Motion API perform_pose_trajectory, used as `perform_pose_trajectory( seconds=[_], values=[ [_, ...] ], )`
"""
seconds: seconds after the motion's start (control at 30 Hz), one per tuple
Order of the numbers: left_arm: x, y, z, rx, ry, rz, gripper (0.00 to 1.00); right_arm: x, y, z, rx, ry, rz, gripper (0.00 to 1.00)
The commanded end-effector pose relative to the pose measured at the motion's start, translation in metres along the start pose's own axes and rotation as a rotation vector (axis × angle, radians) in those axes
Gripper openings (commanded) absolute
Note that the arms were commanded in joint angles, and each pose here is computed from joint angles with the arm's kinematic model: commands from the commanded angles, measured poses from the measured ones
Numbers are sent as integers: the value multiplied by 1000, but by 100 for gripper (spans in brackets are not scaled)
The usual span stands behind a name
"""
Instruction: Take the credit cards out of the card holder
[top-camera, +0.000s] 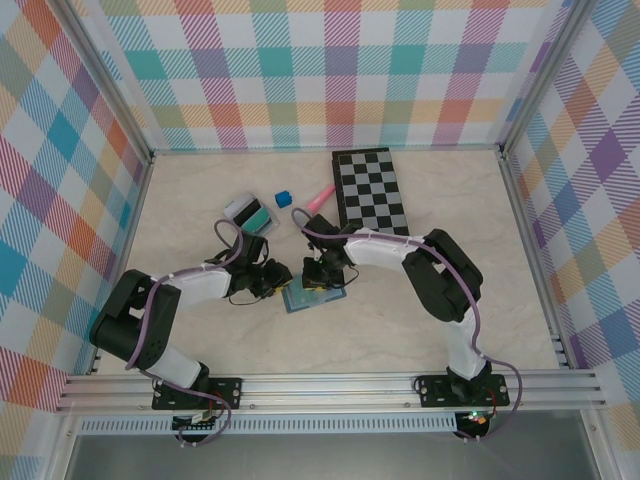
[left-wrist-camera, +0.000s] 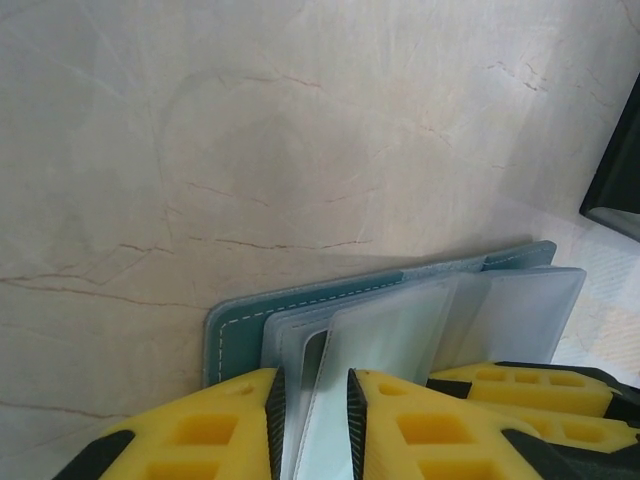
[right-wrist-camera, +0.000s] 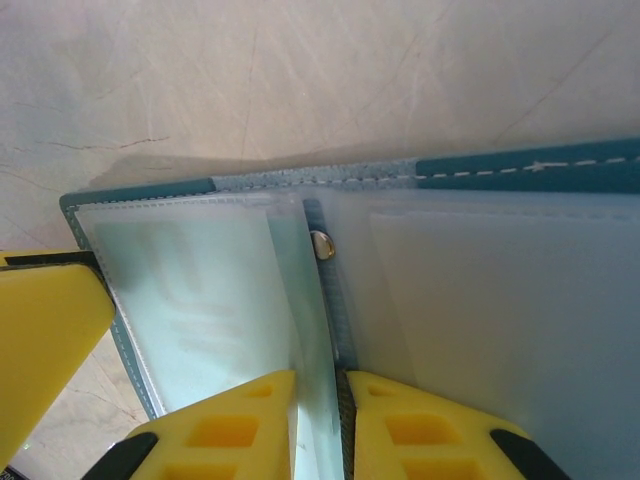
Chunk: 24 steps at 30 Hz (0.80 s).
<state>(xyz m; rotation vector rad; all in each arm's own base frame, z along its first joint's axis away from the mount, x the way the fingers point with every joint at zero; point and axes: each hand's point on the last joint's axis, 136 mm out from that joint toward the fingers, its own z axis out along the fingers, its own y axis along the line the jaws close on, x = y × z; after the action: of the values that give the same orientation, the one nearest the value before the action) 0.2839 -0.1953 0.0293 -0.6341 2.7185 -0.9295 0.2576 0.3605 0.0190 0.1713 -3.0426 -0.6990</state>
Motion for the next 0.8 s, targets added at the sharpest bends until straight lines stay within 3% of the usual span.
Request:
perform_pose_trajectory(
  seconds=[0.0, 0.2, 0.3, 0.77],
  values=[
    [5, -18, -5, 33, 7, 65, 25, 15, -16, 21, 37, 51, 22, 19],
    [-2, -8, -23, -59, -49, 102, 27, 15, -18, 21, 41, 49, 24, 19],
    [-2, -17, -29, -21, -64, 116, 27, 15, -19, 21, 44, 51, 27, 19],
    [0, -18, -8, -7, -1, 100, 24, 15, -17, 21, 34, 54, 24, 18]
  ],
)
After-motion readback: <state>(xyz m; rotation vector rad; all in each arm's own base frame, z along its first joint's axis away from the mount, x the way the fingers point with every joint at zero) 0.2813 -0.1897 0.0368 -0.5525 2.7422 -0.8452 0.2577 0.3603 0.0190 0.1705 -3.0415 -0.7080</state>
